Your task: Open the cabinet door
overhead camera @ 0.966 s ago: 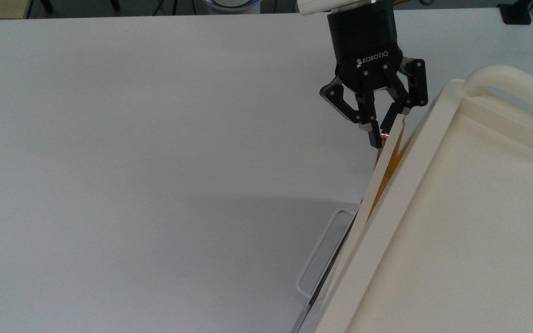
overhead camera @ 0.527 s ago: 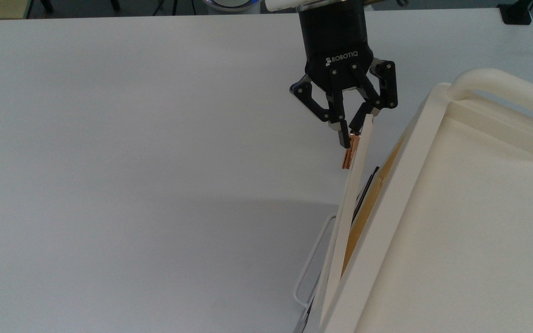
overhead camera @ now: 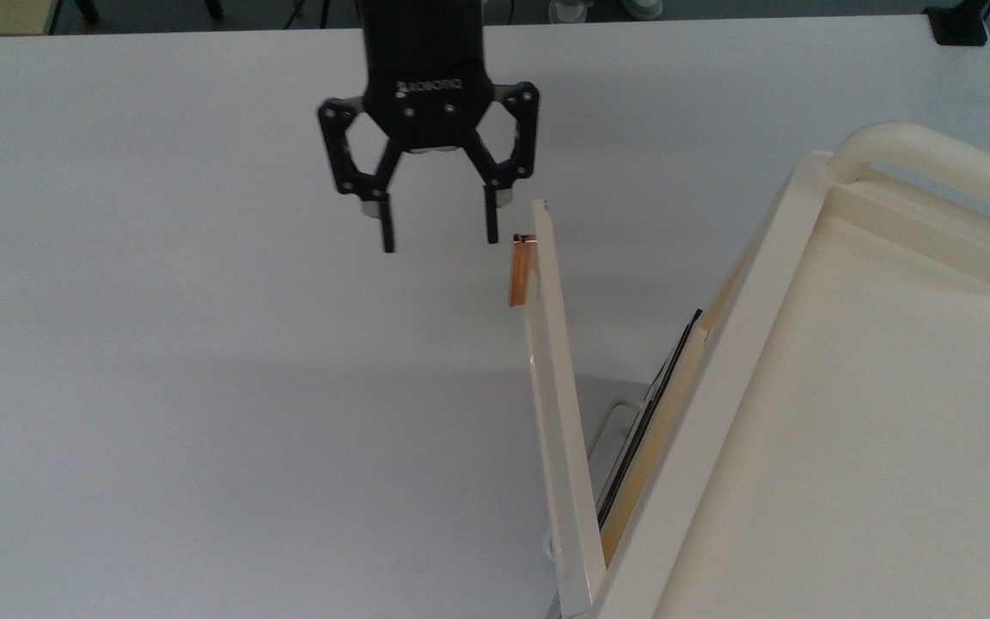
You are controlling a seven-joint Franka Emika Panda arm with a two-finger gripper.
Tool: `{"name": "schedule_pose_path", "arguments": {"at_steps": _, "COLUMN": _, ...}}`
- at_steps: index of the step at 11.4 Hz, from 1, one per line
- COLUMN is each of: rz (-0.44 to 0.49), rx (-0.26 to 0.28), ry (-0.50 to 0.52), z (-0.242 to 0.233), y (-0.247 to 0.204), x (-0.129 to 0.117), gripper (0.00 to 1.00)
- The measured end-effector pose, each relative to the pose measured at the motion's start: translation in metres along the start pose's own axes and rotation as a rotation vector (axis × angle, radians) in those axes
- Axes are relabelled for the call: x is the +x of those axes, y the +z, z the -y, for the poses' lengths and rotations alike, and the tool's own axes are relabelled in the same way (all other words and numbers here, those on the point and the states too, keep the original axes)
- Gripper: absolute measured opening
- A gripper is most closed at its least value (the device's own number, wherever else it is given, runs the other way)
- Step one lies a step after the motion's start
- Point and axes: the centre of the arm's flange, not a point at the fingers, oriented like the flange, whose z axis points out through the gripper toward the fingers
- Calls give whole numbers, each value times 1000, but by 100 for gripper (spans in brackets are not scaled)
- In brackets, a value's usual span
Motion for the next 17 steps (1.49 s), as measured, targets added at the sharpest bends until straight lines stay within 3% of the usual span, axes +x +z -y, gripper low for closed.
{"name": "schedule_pose_path", "arguments": {"at_steps": 2, "rz": -2, "rx": -51, "ry": 47, "z": -45, "y": -13, "x": 1, "gripper": 100}}
{"name": "schedule_pose_path", "arguments": {"at_steps": 6, "rz": 79, "rx": -98, "ry": 81, "z": -74, "y": -44, "x": -2, "gripper": 100}}
{"name": "schedule_pose_path", "arguments": {"at_steps": 10, "rz": 124, "rx": -41, "ry": 73, "z": -22, "y": -52, "x": -1, "gripper": 100}}
{"name": "schedule_pose_path", "arguments": {"at_steps": 14, "rz": 105, "rx": 5, "ry": 214, "z": 13, "y": -35, "x": 6, "gripper": 100}}
{"name": "schedule_pose_path", "arguments": {"at_steps": 17, "rz": 62, "rx": -23, "ry": 272, "z": 15, "y": -6, "x": 12, "gripper": 100}}
